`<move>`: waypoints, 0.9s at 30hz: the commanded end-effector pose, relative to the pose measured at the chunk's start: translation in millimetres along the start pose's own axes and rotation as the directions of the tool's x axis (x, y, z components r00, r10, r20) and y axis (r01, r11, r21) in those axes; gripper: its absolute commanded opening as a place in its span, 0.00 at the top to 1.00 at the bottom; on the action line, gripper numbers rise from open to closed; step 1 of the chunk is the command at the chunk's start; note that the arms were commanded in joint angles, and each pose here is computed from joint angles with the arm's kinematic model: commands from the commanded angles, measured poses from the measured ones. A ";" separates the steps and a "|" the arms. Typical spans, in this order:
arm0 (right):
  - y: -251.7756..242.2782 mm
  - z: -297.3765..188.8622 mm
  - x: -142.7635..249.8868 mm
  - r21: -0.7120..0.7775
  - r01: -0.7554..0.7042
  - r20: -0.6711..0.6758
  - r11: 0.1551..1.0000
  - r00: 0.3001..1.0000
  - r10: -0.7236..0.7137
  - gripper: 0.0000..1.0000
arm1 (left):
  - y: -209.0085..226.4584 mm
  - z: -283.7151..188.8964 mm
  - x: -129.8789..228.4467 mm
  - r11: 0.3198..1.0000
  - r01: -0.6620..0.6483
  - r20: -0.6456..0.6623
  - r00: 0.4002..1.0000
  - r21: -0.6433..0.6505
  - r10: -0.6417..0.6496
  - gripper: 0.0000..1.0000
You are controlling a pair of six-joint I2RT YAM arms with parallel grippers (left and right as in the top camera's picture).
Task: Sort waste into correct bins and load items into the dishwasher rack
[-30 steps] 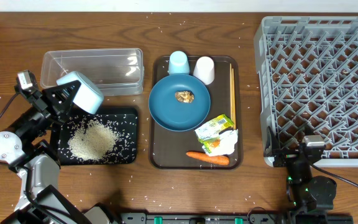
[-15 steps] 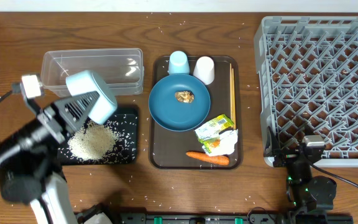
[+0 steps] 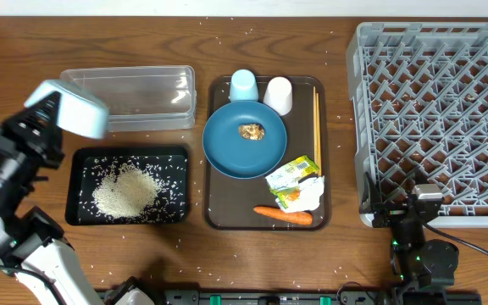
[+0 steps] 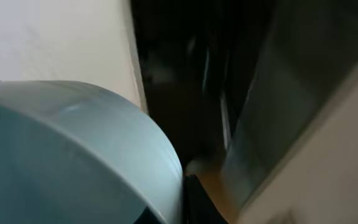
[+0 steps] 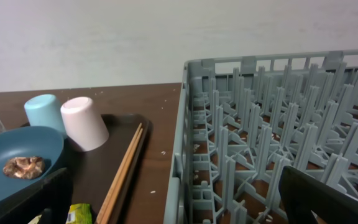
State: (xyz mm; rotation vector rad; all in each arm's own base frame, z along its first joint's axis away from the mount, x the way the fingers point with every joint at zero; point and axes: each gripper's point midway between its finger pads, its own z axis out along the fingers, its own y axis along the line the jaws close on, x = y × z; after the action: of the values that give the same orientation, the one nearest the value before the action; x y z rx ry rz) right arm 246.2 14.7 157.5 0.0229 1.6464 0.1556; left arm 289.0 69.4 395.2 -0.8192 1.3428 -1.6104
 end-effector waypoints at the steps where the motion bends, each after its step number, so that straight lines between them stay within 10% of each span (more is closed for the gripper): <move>1: -2.5 -0.1 1.0 0.012 0.012 -0.002 1.000 1.000 -0.012 0.01 | -12.2 -3.0 -28.9 0.998 -0.024 0.168 0.986 0.051 0.015 0.94; 13: -2.5 -0.1 1.0 0.012 0.012 -0.002 1.000 1.000 -0.012 0.01 | 34.1 -3.3 -32.8 0.904 -0.385 0.073 0.912 -0.188 0.404 0.94; 27: -2.5 -0.1 1.0 0.012 0.012 -0.002 1.000 1.000 -0.012 0.01 | 71.5 -14.7 -41.8 0.801 -0.490 0.041 0.844 -0.343 0.535 0.93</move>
State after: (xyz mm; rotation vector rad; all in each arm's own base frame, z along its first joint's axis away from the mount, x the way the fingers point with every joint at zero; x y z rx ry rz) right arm 246.2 14.7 157.5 0.0229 1.6464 0.1556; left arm 306.3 98.3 321.5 -0.7175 1.5721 -1.0774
